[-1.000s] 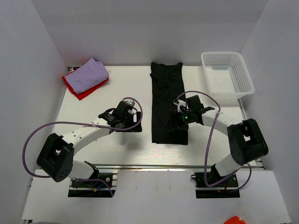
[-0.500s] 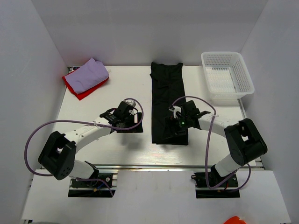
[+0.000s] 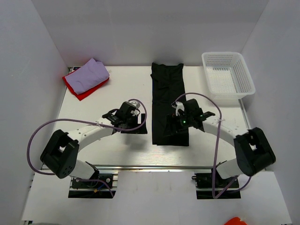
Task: Fold and stack the t-shirts
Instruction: Grab the bottom of the folded rectangular tshirt with both arms
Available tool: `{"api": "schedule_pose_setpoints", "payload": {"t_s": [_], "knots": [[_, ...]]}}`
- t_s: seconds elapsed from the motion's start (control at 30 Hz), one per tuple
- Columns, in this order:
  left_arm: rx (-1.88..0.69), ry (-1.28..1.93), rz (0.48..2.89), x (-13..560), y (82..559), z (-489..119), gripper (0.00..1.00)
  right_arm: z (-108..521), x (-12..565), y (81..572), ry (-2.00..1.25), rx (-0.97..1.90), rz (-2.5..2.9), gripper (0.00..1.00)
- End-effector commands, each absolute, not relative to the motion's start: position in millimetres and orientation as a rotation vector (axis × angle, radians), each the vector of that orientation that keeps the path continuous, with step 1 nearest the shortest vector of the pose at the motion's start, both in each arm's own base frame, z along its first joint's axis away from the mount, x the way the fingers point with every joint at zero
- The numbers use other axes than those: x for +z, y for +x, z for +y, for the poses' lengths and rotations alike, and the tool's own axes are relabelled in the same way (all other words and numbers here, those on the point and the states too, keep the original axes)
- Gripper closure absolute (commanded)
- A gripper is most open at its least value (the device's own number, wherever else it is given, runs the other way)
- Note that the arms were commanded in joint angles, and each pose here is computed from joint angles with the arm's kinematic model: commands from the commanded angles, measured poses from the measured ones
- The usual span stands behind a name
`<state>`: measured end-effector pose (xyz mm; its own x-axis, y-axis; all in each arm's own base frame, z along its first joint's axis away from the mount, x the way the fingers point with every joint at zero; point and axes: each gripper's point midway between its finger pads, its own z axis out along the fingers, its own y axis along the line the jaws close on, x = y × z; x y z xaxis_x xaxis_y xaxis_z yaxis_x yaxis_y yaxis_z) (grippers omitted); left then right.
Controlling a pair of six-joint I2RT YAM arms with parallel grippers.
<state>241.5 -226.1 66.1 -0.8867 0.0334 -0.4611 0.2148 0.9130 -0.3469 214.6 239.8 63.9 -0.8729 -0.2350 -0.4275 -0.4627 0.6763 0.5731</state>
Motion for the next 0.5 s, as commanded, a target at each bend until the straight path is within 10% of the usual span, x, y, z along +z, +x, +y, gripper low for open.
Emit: {"api": "schedule_pose_setpoints", "payload": {"t_s": [0.0,0.47], "knots": [[-0.71,0.32,2.58,71,238,-259,0.0,222,90,251,-0.371,0.784,2.505,0.1],[-0.614,0.516,2.663,34,224,-296,0.06,124,50,237,0.098,0.376,2.698,0.1]]}}
